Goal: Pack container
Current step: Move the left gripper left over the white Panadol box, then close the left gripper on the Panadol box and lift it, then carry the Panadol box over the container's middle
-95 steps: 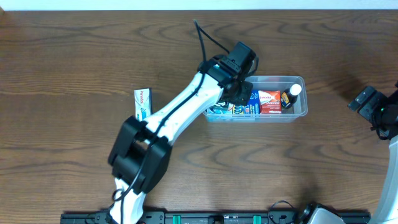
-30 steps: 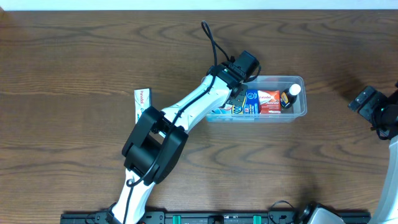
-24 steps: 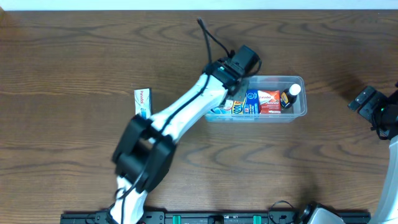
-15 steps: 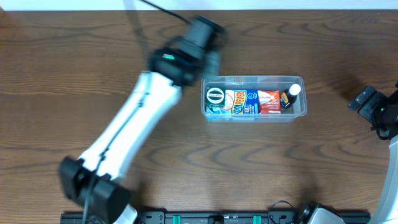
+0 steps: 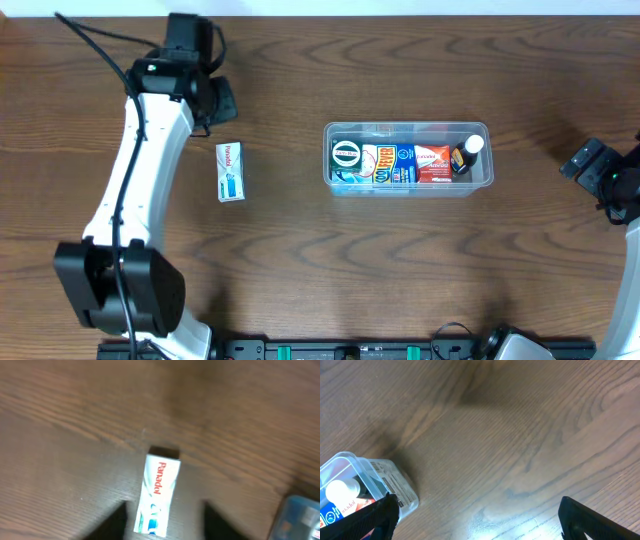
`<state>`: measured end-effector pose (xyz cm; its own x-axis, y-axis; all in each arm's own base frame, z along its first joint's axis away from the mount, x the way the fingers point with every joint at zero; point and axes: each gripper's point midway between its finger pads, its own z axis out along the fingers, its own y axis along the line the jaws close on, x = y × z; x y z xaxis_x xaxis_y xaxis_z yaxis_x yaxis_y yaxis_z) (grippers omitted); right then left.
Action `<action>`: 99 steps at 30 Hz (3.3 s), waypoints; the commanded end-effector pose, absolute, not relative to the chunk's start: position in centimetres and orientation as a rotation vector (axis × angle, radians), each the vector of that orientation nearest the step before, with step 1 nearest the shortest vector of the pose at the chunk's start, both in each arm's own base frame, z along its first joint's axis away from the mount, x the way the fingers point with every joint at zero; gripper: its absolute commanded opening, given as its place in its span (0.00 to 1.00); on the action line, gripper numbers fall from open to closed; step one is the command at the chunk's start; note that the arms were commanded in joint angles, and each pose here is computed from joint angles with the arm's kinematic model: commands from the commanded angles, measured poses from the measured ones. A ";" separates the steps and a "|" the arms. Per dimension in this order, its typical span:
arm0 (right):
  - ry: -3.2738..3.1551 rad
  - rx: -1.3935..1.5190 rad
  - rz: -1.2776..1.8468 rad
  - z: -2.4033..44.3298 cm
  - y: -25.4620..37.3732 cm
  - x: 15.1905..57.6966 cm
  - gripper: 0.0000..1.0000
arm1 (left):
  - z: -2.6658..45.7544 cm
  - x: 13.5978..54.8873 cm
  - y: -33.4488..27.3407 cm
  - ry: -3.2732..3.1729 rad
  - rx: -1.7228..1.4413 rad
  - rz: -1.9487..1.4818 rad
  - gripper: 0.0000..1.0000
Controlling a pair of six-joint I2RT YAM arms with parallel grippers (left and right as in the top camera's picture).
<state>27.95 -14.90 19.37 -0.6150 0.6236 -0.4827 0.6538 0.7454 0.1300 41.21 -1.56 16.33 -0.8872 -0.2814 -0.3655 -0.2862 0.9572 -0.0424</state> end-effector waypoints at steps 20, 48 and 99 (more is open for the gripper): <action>2.410 0.992 -0.092 19.9 -15.4 28.0 0.99 | 1.9 38.4 -1.6 3.071 -0.451 0.087 0.84; 2.410 0.992 -0.092 19.9 -15.4 28.0 0.99 | -0.4 36.1 -1.9 3.145 -0.400 0.068 0.63; 2.410 0.992 -0.092 19.9 -15.4 28.0 0.99 | 23.1 31.6 -36.7 1.908 1.185 -0.477 0.45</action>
<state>27.95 -14.90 19.37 -0.6150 0.6236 -0.4827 0.6538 0.7454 0.1300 32.49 -34.37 24.80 -0.2947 0.4902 -0.8203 0.8188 0.5720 0.0476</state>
